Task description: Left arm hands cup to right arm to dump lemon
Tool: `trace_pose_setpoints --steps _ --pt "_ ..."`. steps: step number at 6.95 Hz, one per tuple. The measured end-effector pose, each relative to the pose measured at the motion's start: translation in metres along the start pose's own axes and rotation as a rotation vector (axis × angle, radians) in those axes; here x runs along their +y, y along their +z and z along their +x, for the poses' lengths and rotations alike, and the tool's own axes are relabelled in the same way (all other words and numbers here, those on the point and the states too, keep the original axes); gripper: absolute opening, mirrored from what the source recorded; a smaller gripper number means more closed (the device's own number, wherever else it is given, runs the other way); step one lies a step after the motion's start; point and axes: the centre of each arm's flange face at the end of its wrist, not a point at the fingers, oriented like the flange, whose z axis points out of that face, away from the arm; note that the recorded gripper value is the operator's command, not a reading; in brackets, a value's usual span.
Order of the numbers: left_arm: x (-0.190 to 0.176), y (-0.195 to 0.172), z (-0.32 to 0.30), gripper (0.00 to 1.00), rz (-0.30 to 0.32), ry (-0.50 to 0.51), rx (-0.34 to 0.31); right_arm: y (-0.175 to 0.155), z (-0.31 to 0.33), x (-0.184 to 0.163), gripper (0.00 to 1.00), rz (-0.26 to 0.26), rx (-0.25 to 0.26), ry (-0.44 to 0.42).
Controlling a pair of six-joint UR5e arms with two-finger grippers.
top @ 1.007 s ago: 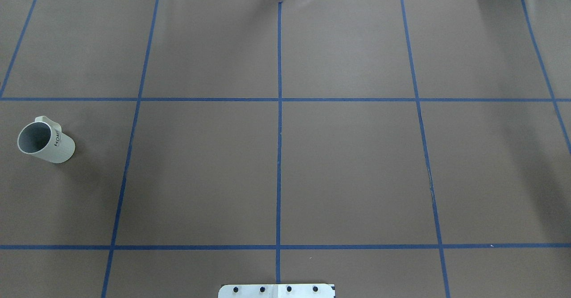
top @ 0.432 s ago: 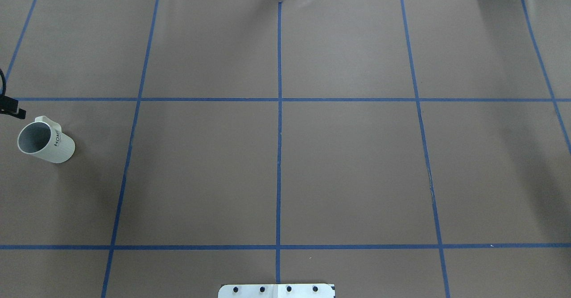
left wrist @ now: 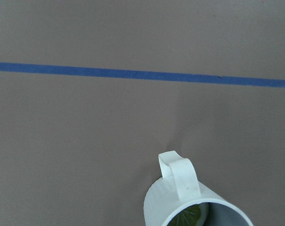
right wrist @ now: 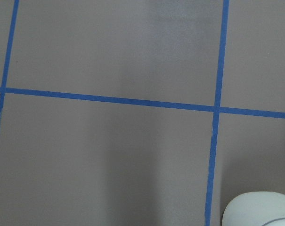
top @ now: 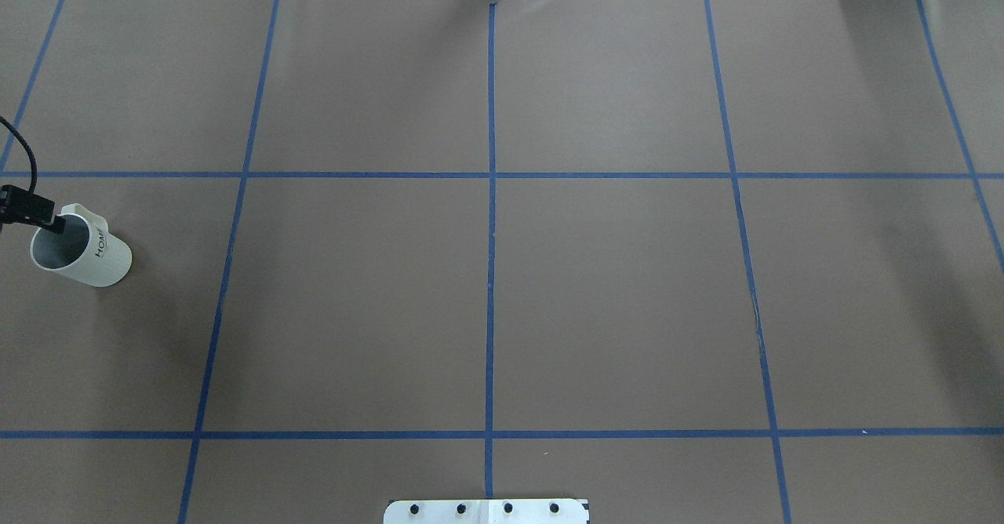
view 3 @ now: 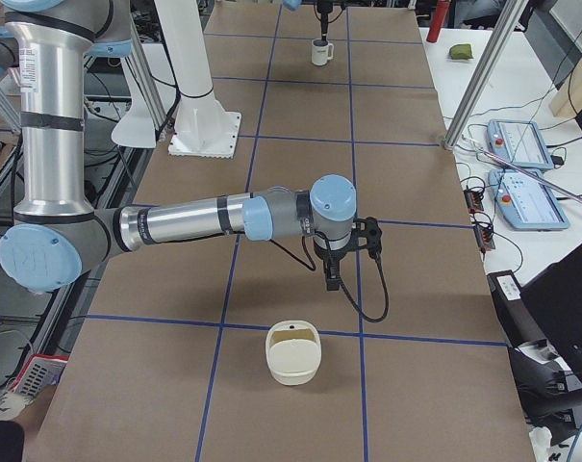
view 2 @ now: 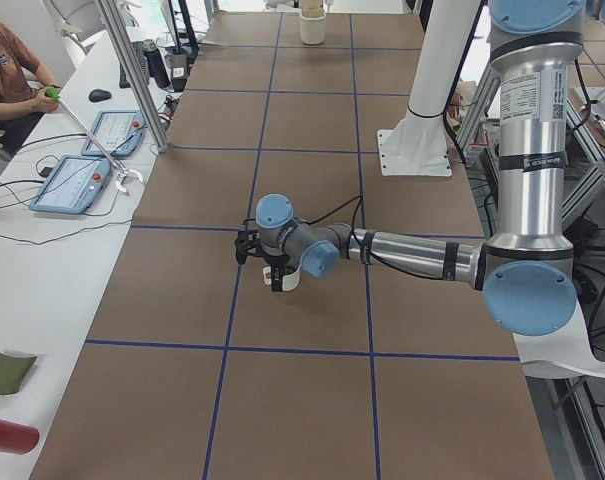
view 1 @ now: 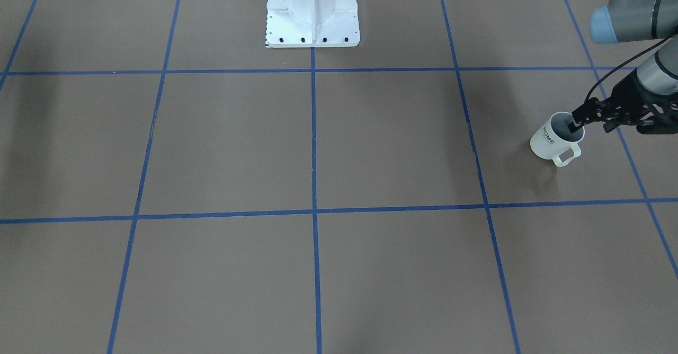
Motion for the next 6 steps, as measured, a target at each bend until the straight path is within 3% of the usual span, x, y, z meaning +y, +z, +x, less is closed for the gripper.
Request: trace_pose_setpoints --steps 6 --pt "0.004 0.021 -0.005 0.00 -0.037 -0.008 -0.018 -0.001 -0.002 -0.001 1.00 0.003 -0.003 -0.005"
